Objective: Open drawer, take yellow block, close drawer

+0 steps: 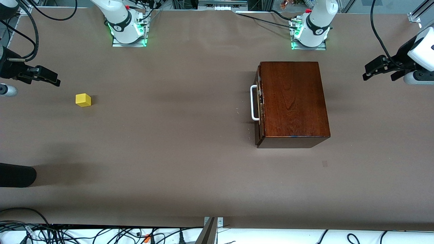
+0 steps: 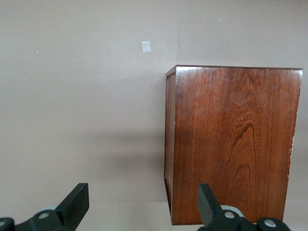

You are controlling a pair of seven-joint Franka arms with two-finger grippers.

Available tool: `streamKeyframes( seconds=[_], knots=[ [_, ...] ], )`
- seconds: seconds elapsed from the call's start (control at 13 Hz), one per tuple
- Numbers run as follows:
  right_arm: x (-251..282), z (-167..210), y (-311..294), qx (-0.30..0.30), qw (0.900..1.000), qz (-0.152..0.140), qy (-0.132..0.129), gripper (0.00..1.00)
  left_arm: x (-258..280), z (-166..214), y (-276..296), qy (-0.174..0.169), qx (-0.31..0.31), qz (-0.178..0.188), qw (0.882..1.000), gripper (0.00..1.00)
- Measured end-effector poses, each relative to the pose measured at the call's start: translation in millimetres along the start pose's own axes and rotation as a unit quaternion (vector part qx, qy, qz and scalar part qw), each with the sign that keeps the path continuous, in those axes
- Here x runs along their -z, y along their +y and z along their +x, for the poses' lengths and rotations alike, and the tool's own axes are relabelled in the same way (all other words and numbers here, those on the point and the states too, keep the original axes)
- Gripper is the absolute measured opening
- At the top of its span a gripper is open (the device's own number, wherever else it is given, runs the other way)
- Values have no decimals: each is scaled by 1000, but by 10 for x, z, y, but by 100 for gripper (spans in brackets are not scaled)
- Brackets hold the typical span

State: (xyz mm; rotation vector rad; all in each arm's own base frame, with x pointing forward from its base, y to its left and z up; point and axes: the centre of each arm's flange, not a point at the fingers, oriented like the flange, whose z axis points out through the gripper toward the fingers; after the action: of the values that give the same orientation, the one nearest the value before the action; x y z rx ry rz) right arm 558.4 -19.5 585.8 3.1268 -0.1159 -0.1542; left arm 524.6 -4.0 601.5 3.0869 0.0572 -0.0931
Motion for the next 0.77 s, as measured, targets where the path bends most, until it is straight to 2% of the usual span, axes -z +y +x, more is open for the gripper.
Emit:
streamKeyframes(
  seconds=[0.77],
  knots=[
    [0, 0, 0, 0, 1000, 0, 0, 100, 42, 180, 139, -4, -23, 6, 1000, 100]
  ],
)
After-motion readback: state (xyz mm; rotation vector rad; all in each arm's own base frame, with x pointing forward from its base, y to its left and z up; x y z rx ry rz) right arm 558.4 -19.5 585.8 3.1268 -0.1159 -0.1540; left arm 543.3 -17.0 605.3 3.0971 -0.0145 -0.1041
